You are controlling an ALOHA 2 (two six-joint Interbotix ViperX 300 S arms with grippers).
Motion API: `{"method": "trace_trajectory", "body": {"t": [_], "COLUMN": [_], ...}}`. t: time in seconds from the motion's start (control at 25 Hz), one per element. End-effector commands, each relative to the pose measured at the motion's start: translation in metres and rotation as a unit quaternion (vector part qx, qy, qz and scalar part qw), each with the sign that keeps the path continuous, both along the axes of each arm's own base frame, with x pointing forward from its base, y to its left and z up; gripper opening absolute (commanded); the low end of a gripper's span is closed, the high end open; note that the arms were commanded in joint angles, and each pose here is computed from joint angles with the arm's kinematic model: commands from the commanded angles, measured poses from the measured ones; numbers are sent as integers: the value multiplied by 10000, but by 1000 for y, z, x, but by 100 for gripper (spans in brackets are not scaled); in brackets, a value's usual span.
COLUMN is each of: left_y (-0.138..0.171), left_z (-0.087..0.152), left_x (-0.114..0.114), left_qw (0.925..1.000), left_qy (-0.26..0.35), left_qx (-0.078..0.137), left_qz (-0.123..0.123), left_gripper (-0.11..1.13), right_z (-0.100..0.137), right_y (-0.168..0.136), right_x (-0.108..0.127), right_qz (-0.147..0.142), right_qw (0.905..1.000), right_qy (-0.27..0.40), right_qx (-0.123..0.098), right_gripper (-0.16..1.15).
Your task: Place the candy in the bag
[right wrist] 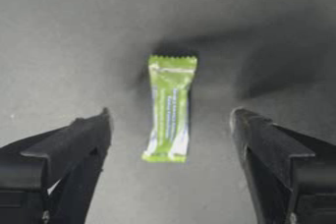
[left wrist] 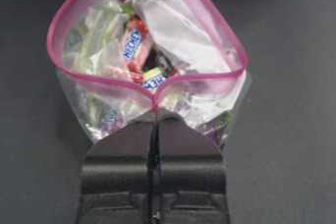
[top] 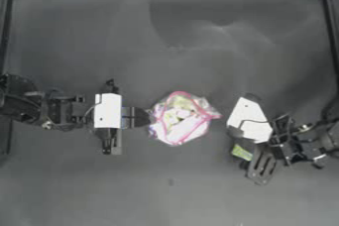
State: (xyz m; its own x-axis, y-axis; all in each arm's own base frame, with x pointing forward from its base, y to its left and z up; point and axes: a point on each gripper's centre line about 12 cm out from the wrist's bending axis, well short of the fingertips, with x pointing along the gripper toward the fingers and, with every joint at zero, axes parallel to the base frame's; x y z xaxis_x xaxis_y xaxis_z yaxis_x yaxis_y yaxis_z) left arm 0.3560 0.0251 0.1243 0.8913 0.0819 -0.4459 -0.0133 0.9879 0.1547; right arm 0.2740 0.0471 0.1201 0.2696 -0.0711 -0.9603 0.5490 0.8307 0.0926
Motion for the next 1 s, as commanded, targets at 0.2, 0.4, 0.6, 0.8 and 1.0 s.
{"method": "trace_trajectory", "body": {"t": [0.2,0.4,0.6,0.8,1.0], "left_y": [0,0,0,0,0], "left_z": [11,11,12,12,11], "left_x": [5,6,6,6,6], "left_qw": [9998,9998,9998,9998,9998], "left_qy": [-190,-198,-205,-205,-198], "left_qx": [27,28,28,33,28], "left_qz": [-13,-13,-13,-19,-13], "left_gripper": [6,6,6,6,6], "right_z": [1,-2,-9,-11,-12], "right_y": [6,7,7,7,7], "right_x": [10,14,14,16,15], "right_qz": [46,58,61,75,91], "right_qw": [10000,10000,9999,9999,9998], "right_qy": [-63,-28,73,97,117], "right_qx": [2,-17,-51,-78,-97], "right_gripper": [98,98,98,94,68]}}
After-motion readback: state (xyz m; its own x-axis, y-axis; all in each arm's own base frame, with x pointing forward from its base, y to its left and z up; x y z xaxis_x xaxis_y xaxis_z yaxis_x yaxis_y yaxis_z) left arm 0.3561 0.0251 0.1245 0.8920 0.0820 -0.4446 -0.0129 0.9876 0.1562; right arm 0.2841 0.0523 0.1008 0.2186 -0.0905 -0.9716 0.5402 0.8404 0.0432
